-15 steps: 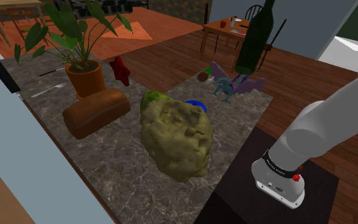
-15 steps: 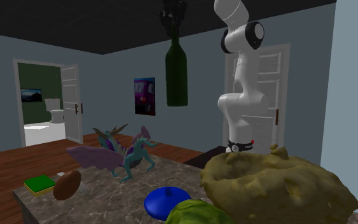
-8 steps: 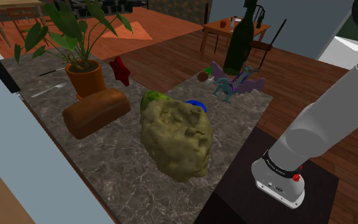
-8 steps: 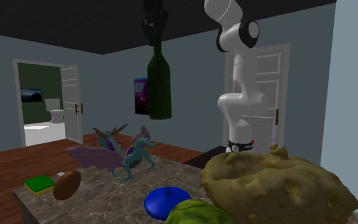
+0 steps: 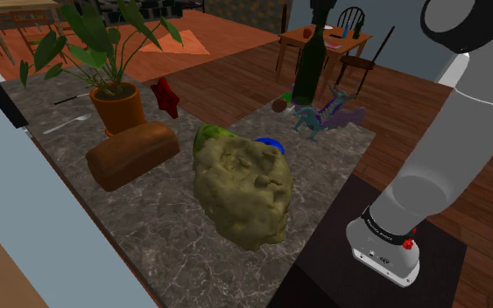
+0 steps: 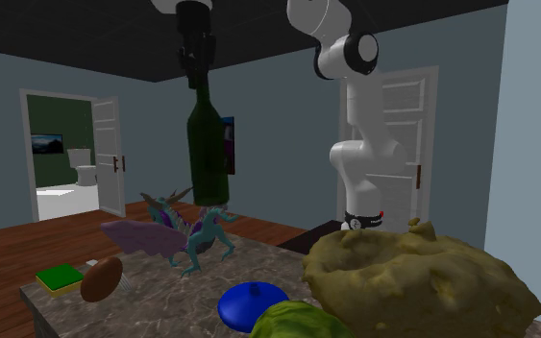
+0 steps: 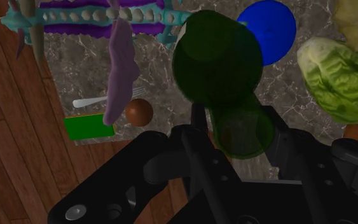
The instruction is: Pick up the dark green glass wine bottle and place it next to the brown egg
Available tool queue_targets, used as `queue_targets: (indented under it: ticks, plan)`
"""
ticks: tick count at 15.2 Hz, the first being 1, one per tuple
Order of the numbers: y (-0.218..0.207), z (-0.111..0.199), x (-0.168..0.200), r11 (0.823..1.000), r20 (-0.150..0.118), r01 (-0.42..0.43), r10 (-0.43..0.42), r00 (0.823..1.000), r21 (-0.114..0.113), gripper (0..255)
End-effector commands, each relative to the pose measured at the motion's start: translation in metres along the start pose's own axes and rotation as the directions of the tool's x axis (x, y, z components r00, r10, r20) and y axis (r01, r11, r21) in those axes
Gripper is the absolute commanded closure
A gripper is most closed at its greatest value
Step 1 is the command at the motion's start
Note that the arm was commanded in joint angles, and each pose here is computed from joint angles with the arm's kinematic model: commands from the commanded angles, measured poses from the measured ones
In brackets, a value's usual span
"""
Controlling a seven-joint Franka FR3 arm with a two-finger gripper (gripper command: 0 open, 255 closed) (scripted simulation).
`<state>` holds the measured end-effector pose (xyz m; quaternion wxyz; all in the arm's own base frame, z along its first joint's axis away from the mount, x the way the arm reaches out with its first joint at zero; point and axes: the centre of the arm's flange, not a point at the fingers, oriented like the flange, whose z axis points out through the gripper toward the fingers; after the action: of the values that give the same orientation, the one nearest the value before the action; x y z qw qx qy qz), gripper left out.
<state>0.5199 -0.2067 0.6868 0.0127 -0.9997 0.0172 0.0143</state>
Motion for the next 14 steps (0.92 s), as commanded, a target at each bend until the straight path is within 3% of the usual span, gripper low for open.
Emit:
queue_targets:
  ticks: [1, 7, 14]
  plan:
    - [0.006, 0.013, 0.022, 1.000, -0.001, 0.000, 0.000, 1.000, 0.000, 255]
    - [0.026, 0.050, 0.084, 1.000, -0.001, 0.000, 0.000, 1.000, 0.000, 255]
    - [0.027, 0.087, 0.085, 1.000, -0.001, 0.000, 0.000, 1.000, 0.000, 255]
